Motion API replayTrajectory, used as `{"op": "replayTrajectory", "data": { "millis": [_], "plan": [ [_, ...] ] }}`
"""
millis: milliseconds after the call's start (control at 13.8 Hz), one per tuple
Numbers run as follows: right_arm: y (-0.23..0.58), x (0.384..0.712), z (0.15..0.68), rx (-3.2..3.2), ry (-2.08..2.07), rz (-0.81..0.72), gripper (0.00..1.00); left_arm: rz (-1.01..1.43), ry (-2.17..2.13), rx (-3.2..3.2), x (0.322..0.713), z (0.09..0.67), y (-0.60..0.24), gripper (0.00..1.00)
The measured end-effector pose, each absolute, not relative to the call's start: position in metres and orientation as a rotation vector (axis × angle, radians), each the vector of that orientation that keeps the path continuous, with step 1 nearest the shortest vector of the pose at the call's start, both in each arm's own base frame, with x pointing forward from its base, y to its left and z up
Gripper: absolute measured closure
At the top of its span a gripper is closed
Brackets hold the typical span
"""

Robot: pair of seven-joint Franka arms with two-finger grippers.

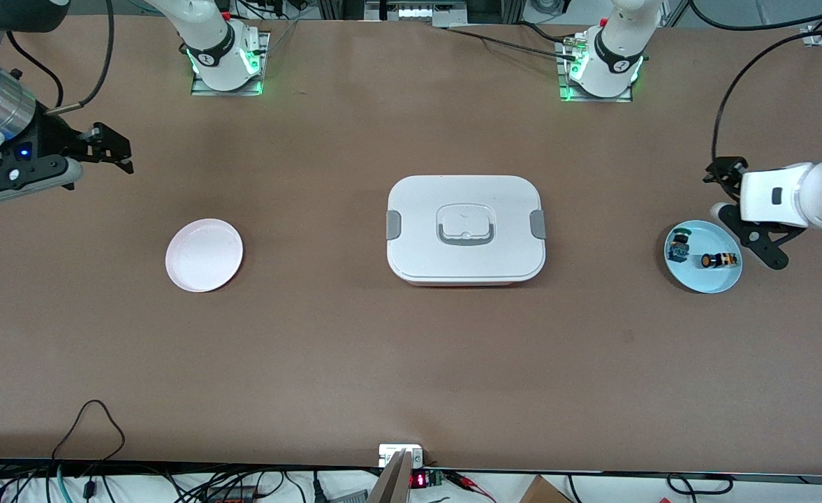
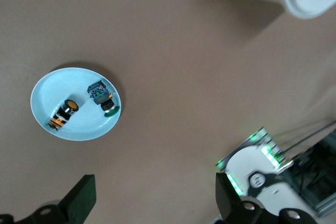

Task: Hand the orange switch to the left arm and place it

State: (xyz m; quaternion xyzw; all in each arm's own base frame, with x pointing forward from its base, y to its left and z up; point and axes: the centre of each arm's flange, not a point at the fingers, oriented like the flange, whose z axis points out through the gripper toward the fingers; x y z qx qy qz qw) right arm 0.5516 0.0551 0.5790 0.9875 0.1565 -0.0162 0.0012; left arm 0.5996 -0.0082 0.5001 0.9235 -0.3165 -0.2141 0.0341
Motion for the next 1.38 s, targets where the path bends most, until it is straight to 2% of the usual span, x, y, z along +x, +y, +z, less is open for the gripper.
{"op": "replayTrajectory", "data": {
  "millis": [218, 435, 653, 943, 1378],
  "plan": [
    [0.055, 0.551, 0.580, 3.101, 0.485, -0.049, 0.00, -0.627, -0.661, 2.960, 0.595, 0.516, -0.045, 0.00],
    [0.054, 0.551, 0.580, 3.102, 0.481, -0.050, 0.00, -0.326, -0.280, 3.157, 0.595, 0.539, -0.045, 0.00],
    [0.051, 0.551, 0.580, 3.104, 0.470, -0.052, 0.00, -0.087, 0.022, 3.229, 0.572, 0.546, -0.046, 0.00],
    [0.049, 0.551, 0.580, 3.104, 0.466, -0.053, 0.00, -0.033, 0.049, 3.238, 0.554, 0.556, -0.036, 0.00],
    [0.049, 0.551, 0.580, 3.104, 0.465, -0.053, 0.00, -0.042, 0.007, 3.237, 0.552, 0.555, -0.045, 0.00]
  ]
}}
